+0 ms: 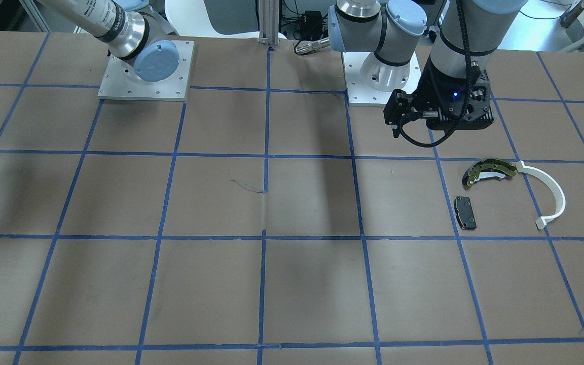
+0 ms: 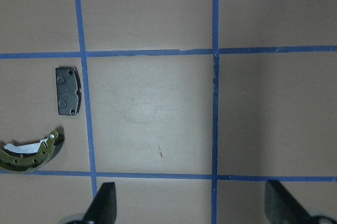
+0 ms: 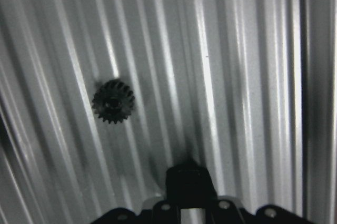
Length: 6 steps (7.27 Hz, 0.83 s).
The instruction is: Place bearing gear from tray to pile
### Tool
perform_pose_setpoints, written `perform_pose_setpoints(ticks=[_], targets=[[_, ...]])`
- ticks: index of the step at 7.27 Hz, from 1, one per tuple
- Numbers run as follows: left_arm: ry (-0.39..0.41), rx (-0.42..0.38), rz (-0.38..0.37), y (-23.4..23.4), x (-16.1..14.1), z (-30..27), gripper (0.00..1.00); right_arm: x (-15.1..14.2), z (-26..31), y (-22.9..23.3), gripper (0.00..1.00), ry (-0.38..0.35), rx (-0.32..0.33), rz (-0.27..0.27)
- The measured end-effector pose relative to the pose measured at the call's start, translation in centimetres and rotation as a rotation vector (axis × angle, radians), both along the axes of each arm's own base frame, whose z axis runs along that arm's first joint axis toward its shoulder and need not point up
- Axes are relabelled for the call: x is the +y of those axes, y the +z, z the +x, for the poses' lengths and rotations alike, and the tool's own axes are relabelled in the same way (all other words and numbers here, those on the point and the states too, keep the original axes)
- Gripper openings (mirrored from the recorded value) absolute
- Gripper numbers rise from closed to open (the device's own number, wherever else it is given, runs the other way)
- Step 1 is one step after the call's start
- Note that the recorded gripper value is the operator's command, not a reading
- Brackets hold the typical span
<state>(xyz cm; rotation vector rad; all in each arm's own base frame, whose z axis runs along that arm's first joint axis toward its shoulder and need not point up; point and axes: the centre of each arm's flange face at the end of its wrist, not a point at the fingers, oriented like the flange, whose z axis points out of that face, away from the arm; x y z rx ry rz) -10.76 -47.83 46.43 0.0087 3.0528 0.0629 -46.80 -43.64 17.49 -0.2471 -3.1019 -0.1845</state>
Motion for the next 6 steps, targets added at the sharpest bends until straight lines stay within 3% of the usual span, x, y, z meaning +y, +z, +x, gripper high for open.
perform_pose_setpoints(ticks=[2, 4, 6], targets=[[0.001, 0.002, -0.014, 0.1, -0.1, 0.0, 1.0, 0.3, 0.3, 1.3, 0.0, -0.008, 0.012, 0.008], [0.007, 0.01, -0.022, 0.2, -0.2, -0.1, 1.0, -0.7, 1.8, 4.2, 0.0, 0.001, 0.046, -0.018], [0.013, 0.024, -0.025, 0.2, -0.2, -0.3, 1.0, -6.7, 10.0, 7.6, 0.0, 0.066, 0.073, -0.044]])
